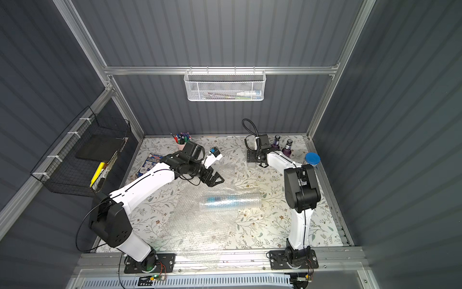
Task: Wrap wine bottles in bubble wrap
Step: Move the Tape Cutter to the center of the board, then tear off the tape using the Tape Cutter.
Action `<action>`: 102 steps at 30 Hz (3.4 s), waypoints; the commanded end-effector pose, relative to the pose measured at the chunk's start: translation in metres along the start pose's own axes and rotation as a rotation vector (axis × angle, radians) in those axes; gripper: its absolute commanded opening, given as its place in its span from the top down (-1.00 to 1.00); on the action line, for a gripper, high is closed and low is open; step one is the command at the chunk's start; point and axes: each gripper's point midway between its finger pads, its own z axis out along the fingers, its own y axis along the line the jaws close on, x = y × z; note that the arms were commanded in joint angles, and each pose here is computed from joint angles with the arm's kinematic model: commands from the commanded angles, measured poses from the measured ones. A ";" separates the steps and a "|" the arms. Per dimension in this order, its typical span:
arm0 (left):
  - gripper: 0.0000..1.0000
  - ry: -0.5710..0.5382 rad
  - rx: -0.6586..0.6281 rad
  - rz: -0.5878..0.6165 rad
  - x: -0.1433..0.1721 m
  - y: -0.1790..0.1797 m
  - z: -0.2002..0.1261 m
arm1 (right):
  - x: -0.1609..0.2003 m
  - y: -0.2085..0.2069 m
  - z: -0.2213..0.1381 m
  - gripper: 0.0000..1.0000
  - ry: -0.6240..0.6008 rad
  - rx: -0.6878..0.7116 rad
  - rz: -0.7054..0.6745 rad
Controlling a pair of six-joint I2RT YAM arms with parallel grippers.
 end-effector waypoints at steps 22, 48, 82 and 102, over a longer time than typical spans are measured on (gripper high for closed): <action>-0.99 -0.070 0.050 -0.206 0.006 -0.002 0.013 | 0.017 0.015 0.038 0.05 0.192 0.097 0.034; -0.99 -0.004 0.044 -0.184 0.025 0.001 0.021 | -0.006 0.008 0.066 -0.32 0.122 0.182 0.097; -0.96 -0.089 0.109 -0.351 -0.005 0.010 0.052 | 0.039 0.063 -0.011 -0.41 0.181 0.073 0.087; -0.46 -0.126 0.280 -0.534 -0.059 0.035 0.138 | 0.052 0.020 -0.064 0.02 0.105 -0.162 0.185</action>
